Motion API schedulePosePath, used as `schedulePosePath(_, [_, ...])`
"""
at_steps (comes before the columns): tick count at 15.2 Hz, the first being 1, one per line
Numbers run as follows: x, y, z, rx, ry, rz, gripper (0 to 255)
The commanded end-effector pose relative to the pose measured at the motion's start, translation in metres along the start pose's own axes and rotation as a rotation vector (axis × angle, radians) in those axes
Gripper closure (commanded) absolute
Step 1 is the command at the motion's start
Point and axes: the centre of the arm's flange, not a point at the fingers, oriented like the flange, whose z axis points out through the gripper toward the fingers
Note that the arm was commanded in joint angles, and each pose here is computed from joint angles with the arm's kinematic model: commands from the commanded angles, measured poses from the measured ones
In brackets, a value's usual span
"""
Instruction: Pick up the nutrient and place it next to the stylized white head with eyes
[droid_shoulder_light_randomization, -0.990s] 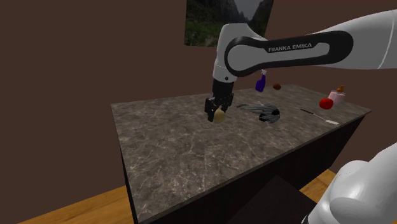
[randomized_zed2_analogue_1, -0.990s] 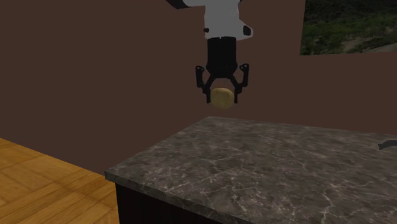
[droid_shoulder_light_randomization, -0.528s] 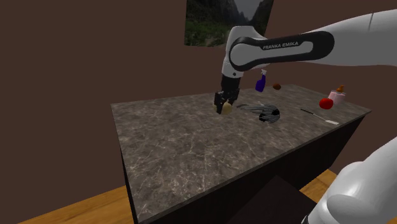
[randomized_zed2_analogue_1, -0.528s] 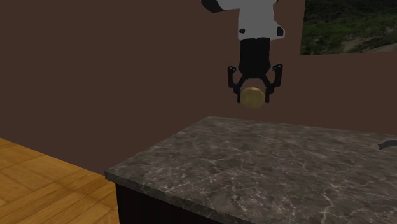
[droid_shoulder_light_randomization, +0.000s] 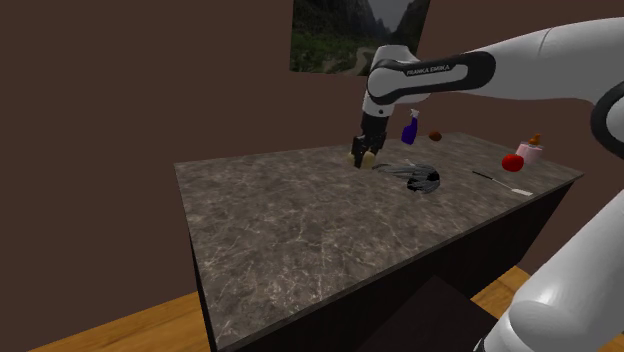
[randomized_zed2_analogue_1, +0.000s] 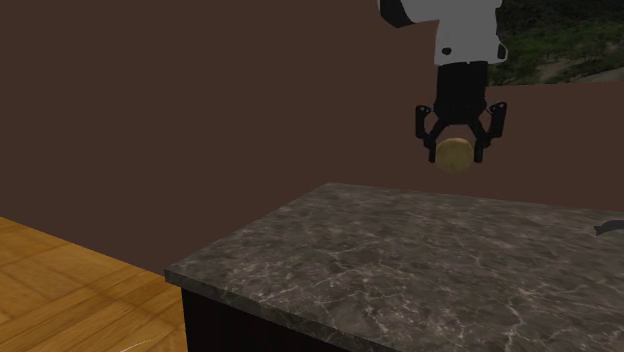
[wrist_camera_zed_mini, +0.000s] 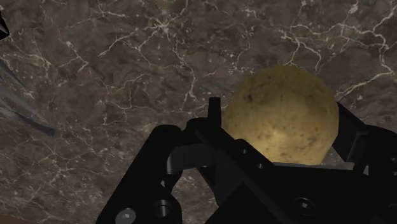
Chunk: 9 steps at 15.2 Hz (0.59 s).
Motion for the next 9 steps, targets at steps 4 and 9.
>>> schedulePosePath(4, [0.021,0.064,0.0,0.0,0.0,-0.001,255])
schedulePosePath(9, [0.039,0.122,0.002,0.0,0.0,-0.001,255])
